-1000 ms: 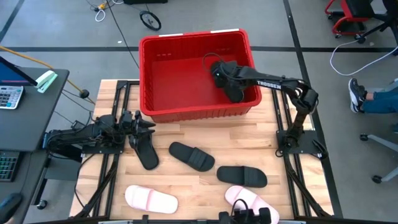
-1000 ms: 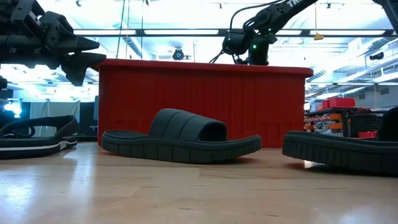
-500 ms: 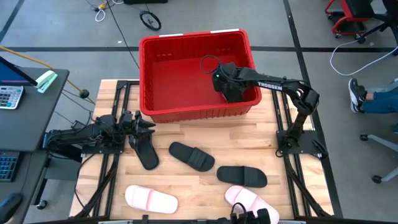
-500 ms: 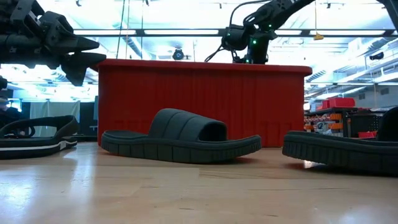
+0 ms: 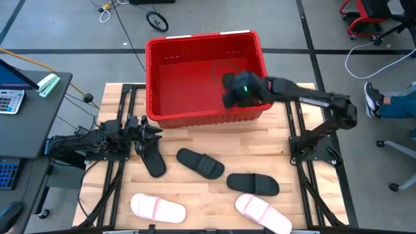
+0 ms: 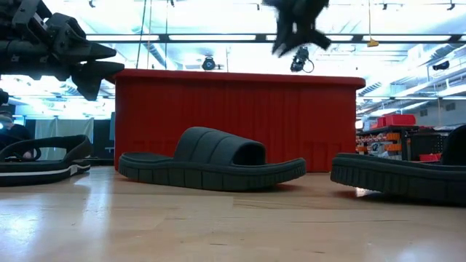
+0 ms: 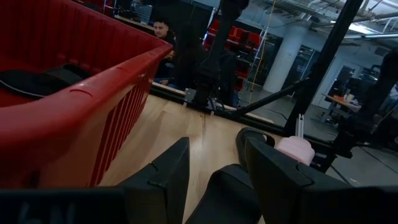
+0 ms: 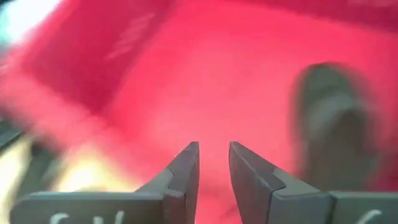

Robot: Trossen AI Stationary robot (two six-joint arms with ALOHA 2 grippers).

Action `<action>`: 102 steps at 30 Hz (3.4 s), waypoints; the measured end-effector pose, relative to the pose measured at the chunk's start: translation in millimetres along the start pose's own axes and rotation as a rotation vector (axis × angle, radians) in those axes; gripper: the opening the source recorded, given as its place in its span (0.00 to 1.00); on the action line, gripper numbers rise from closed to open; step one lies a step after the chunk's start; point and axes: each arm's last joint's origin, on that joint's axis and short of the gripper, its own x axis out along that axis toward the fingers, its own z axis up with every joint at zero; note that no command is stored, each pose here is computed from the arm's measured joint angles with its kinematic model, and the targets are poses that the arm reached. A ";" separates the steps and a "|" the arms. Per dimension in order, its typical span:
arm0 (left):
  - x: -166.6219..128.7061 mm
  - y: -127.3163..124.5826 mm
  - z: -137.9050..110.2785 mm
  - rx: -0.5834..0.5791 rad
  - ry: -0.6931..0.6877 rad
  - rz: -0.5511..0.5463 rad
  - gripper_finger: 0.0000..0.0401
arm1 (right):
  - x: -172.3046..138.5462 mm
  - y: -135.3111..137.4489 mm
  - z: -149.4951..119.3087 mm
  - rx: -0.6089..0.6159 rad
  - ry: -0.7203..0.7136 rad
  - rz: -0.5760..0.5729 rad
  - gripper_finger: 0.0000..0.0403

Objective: Pick and place slides into bin
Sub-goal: Put the black slipper into the red container

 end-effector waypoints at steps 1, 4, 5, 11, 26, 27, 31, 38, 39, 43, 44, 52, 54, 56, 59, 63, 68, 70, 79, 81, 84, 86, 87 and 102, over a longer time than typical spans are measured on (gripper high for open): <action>0.0 0.0 0.0 0.000 0.000 0.000 0.40 | -10.4 13.9 -10.4 -0.034 0.020 0.066 0.23; 0.0 0.0 -0.1 0.000 0.000 -0.001 0.40 | -38.7 52.5 -46.5 -0.147 0.053 0.198 0.22; 0.0 -0.1 -0.1 -0.001 0.000 -0.003 0.40 | -46.5 64.8 -60.8 -0.179 0.064 0.228 0.22; -0.2 -4.2 0.8 -0.134 0.027 -0.128 0.40 | -74.4 118.9 -148.5 -0.325 0.062 0.259 0.22; -0.6 -8.1 -1.0 -0.398 0.129 -0.252 0.40 | 27.0 154.6 -251.2 -0.384 0.089 -0.002 0.25; -0.2 -7.9 -1.5 -0.394 0.134 -0.249 0.40 | 35.0 155.2 -251.1 -0.390 0.082 -0.008 0.25; 3.5 -6.0 -6.1 -0.418 0.184 -0.212 0.40 | 61.6 152.4 -243.9 -0.385 0.070 -0.044 0.25; 13.5 -0.5 -20.5 -0.430 0.354 -0.109 0.40 | 73.1 145.2 -222.9 -0.380 0.076 -0.066 0.25; 14.8 -0.7 -21.0 -0.428 0.392 -0.094 0.40 | 71.1 144.6 -218.0 -0.392 0.072 -0.061 0.25; 23.6 -13.5 -1.6 -0.367 0.449 -0.134 0.40 | 60.3 142.5 -199.9 -0.384 0.047 -0.039 0.25; 26.1 -18.8 7.1 -0.346 0.445 -0.159 0.40 | 57.0 142.0 -196.1 -0.376 0.041 -0.033 0.25; 34.8 -66.7 74.7 -0.210 0.432 -0.328 0.38 | 34.5 143.3 -184.3 -0.343 -0.025 -0.004 0.25; 35.2 -76.3 83.9 -0.174 0.460 -0.308 0.35 | 32.0 144.7 -187.2 -0.351 -0.028 0.000 0.25; 35.5 -85.7 90.7 -0.145 0.494 -0.279 0.32 | 29.4 146.1 -190.3 -0.366 -0.026 0.009 0.25; 37.4 -99.7 95.7 -0.094 0.551 -0.236 0.29 | 26.1 147.9 -194.3 -0.391 -0.024 0.019 0.25; 45.0 -115.5 92.3 0.027 0.617 -0.164 0.28 | 23.5 149.3 -197.3 -0.433 -0.023 0.026 0.25; 57.1 -121.7 70.5 0.208 0.725 -0.051 0.29 | 23.9 149.0 -196.8 -0.452 -0.023 0.024 0.25; 61.6 -120.8 58.0 0.210 0.809 0.006 0.30 | 24.6 148.7 -196.0 -0.455 -0.024 0.022 0.25; 73.7 -111.2 5.6 0.237 1.134 0.321 0.40 | 31.0 145.4 -188.1 -0.462 -0.034 0.000 0.25; 77.8 -110.1 -2.8 0.241 1.137 0.391 0.44 | 32.8 144.5 -185.9 -0.457 -0.036 -0.005 0.25; 83.5 -107.4 -13.9 0.272 1.113 0.498 0.48 | 35.5 143.0 -182.5 -0.449 -0.038 -0.013 0.25; 86.1 -105.3 -20.2 0.274 1.083 0.583 0.50 | 37.0 142.1 -181.0 -0.446 -0.038 -0.018 0.25; 86.8 -104.2 -23.3 0.267 1.072 0.626 0.51 | 37.7 141.7 -180.1 -0.444 -0.039 -0.020 0.25; 81.7 -89.6 -47.4 0.081 0.901 1.115 0.50 | 38.4 141.4 -179.5 -0.463 -0.038 -0.022 0.25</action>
